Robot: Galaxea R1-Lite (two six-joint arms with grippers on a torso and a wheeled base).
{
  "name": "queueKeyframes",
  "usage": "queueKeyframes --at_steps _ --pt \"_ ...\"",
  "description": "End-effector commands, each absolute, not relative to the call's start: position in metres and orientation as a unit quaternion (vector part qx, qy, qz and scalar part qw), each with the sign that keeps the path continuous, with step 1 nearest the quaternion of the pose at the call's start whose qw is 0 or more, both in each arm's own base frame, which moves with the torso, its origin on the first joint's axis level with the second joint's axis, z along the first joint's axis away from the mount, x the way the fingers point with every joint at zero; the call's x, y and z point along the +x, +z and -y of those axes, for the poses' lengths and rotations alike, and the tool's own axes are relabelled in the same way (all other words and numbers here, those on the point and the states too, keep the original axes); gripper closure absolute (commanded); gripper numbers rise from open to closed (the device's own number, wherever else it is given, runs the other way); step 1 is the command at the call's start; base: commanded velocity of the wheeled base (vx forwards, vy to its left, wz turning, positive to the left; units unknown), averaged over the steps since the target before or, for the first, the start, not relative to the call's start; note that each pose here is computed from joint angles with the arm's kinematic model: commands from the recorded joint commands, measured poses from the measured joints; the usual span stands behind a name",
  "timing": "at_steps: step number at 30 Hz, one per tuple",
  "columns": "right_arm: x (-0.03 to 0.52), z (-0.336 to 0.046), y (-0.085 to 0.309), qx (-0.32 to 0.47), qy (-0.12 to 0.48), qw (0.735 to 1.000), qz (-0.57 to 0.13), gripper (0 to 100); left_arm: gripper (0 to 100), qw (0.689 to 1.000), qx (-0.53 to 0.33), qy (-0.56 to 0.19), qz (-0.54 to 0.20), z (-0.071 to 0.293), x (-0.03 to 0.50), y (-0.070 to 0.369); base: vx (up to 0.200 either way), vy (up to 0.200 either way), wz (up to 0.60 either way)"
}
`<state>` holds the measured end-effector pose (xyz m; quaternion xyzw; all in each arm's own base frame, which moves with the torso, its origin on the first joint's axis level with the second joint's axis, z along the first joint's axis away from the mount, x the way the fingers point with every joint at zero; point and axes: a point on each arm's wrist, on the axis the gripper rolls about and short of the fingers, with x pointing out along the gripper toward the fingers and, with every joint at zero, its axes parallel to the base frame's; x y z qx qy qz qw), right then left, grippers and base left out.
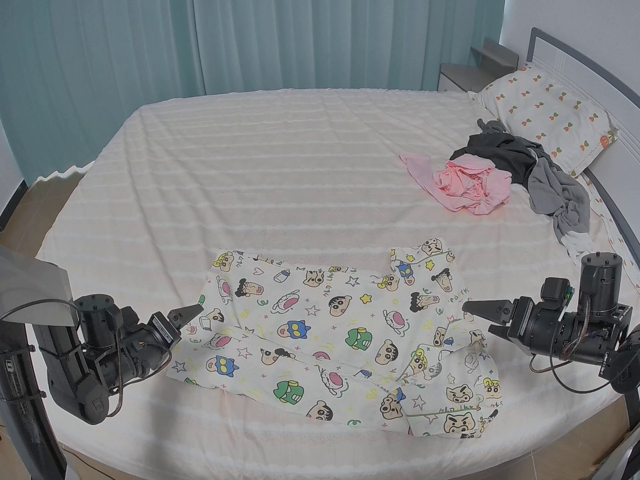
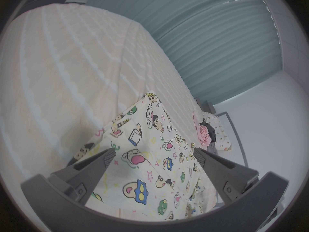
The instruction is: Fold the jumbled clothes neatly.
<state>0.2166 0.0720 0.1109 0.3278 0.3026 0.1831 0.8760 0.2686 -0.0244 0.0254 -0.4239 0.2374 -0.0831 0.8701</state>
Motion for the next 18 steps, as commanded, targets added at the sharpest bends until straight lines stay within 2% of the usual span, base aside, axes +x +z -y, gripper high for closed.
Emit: queueKeyframes --at_steps 1,2,4,6,8,9,10,13,18 --pt "0.214 -0.072 0.111 0.318 0.188 0.879 -0.302 0 0 0.907 -0.353 -0.106 -0.204 0.015 0.282 0.03 0.0 0.0 0.0" --pt "0.214 -0.073 0.111 0.317 0.189 0.879 -0.301 0 0 0.913 -0.338 -0.113 -0.197 0.014 0.286 0.031 0.0 0.0 0.0" --pt "0.212 -0.074 0.11 0.312 0.193 0.879 -0.304 0 0 0.943 -0.249 -0.135 -0.176 0.008 0.305 0.029 0.0 0.0 0.0" --pt "0.211 -0.075 0.109 0.31 0.196 0.879 -0.306 0 0 0.951 -0.208 -0.139 -0.179 0.005 0.318 0.029 0.0 0.0 0.0" --pt "0.211 -0.076 0.108 0.309 0.196 0.878 -0.308 0 0 0.942 -0.187 -0.143 -0.238 0.005 0.327 0.022 0.0 0.0 0.0" --pt "0.211 -0.076 0.108 0.309 0.196 0.878 -0.308 0 0 0.942 -0.187 -0.143 -0.238 0.005 0.327 0.022 0.0 0.0 0.0" --pt "0.21 -0.076 0.107 0.308 0.195 0.878 -0.31 0 0 0.928 -0.185 -0.173 -0.273 0.004 0.331 0.024 0.0 0.0 0.0" --pt "0.209 -0.075 0.107 0.308 0.195 0.877 -0.312 0 0 0.916 -0.188 -0.2 -0.292 -0.001 0.337 0.032 0.0 0.0 0.0" --pt "0.208 -0.076 0.106 0.308 0.197 0.876 -0.314 0 0 0.915 -0.136 -0.212 -0.314 -0.011 0.341 0.025 0.0 0.0 0.0"
